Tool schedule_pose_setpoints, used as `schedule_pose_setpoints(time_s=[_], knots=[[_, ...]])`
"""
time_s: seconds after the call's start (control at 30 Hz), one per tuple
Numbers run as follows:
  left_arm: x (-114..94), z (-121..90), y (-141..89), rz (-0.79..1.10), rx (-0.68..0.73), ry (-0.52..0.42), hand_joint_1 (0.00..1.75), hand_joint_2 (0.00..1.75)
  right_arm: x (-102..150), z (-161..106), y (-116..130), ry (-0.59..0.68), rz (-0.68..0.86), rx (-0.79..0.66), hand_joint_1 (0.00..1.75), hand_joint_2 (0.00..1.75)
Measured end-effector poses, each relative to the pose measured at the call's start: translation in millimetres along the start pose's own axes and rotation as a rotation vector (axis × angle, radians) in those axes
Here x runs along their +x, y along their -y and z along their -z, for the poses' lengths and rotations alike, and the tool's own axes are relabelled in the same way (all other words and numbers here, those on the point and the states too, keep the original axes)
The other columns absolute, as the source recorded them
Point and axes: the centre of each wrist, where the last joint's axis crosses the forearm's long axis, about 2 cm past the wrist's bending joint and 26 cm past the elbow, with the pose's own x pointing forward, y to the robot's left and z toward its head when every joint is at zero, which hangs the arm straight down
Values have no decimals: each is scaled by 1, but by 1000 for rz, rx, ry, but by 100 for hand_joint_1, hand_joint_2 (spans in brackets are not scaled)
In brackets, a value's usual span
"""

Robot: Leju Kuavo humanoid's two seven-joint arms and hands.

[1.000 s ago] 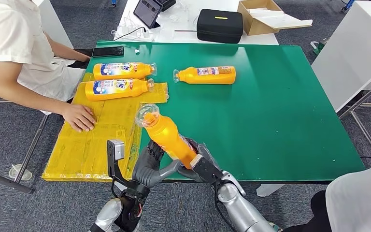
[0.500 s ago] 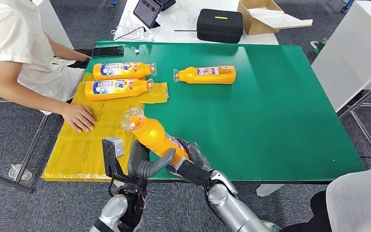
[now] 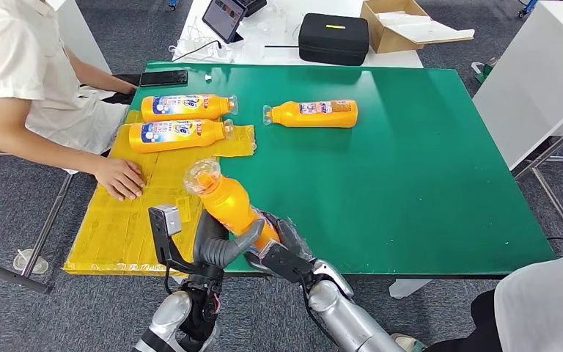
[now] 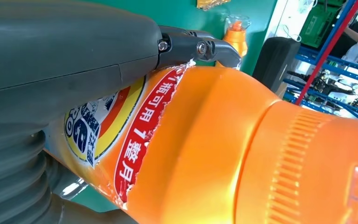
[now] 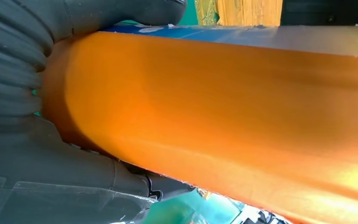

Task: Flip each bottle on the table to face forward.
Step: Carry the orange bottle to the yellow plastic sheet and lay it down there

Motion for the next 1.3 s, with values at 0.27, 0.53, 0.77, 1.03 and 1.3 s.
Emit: schedule_pose_setpoints(time_s=[0.27,0.53,0.77,1.03,1.3], knots=[[4,2,-1,-16,26,22,124,175,3,2,-3,-10,9,4,175,175],[9,5,-6,-158,2,-6,175,175,4,4,-4,17,38,11,151,175],[10,3,-10,-162,-22,15,175,175,4,3,-5,33,73,19,0,175],[13,-1,-17,-230,10,4,175,175,3,-1,-11,30,104,0,0,0],[30,3,-27,-41,99,146,175,175,-3,-20,-25,3,154,-92,0,0]])
